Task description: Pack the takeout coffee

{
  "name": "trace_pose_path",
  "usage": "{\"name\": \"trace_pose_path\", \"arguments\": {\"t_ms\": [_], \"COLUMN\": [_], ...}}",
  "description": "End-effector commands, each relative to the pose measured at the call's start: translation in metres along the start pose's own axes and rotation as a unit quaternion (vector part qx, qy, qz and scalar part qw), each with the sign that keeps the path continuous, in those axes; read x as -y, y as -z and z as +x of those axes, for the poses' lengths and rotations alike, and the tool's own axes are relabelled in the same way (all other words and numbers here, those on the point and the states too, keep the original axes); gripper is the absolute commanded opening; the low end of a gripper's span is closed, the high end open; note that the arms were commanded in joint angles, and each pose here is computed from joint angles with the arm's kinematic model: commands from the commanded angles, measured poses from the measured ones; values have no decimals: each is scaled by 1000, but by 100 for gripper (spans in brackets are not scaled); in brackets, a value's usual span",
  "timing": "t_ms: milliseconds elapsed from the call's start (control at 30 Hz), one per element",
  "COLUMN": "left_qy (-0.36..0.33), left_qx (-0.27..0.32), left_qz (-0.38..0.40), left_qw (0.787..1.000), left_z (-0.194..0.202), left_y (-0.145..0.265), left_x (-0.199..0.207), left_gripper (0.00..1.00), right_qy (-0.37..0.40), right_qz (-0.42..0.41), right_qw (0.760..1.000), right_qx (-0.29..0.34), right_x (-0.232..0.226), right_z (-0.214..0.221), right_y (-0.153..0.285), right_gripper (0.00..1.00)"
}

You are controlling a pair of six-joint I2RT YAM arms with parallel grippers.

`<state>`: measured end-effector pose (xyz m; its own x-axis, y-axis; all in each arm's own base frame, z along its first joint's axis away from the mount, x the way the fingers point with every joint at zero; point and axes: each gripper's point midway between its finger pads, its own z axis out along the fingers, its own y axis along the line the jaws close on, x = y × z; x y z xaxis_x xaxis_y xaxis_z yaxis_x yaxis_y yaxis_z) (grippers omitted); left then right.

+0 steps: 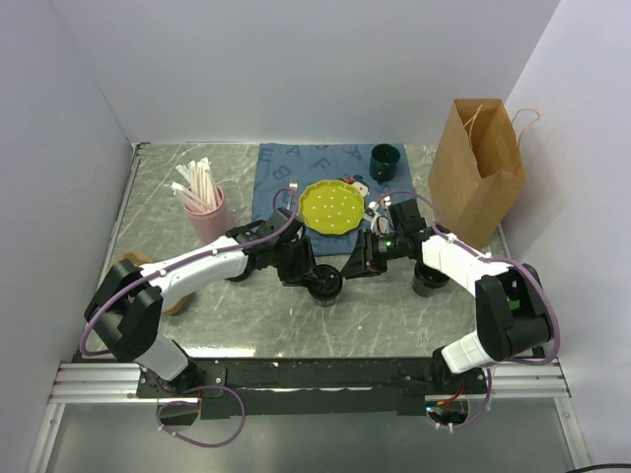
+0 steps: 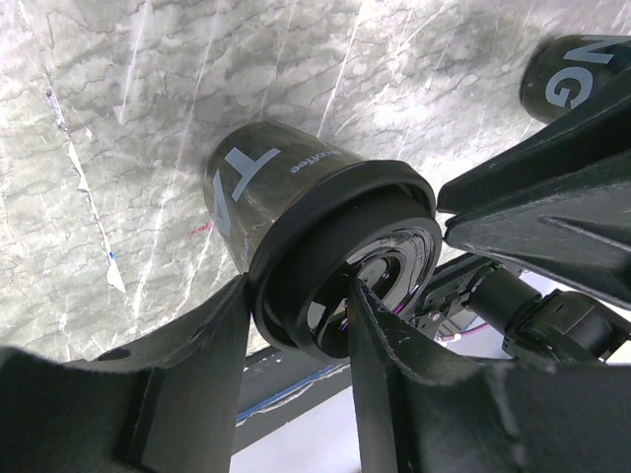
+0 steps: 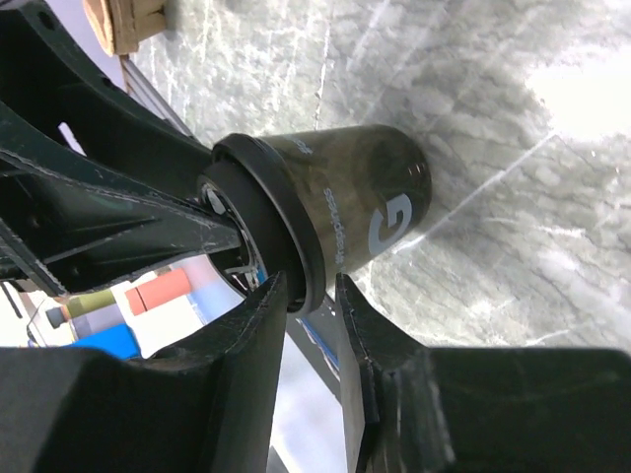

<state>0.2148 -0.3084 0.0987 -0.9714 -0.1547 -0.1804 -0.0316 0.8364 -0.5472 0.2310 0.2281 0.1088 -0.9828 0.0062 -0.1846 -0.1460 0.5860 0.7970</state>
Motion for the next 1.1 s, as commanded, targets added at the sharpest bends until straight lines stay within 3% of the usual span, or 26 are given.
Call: {"name": "trace_pose_path", "arguments": {"t_ms": [0, 733, 1067], "left_qy": [2, -1, 13], "left_qx": [-61, -68, -81], "left_qz": [-195, -198, -202], "left_qw": [979, 978, 976], "left_z": [43, 45, 58], "left_y": [-19, -22, -23], "left_x": [-101, -99, -107], "left_gripper": [46, 45, 44], "right_qy": [9, -16, -42], "right_qz": [8, -6, 48], "right_qw": [1000, 1000, 998], "right_qx": [6, -11, 13], "right_x": [-3, 3, 49], "right_z": [5, 34, 42], "right_y": [6, -7, -24], "right_gripper": [34, 32, 16]}}
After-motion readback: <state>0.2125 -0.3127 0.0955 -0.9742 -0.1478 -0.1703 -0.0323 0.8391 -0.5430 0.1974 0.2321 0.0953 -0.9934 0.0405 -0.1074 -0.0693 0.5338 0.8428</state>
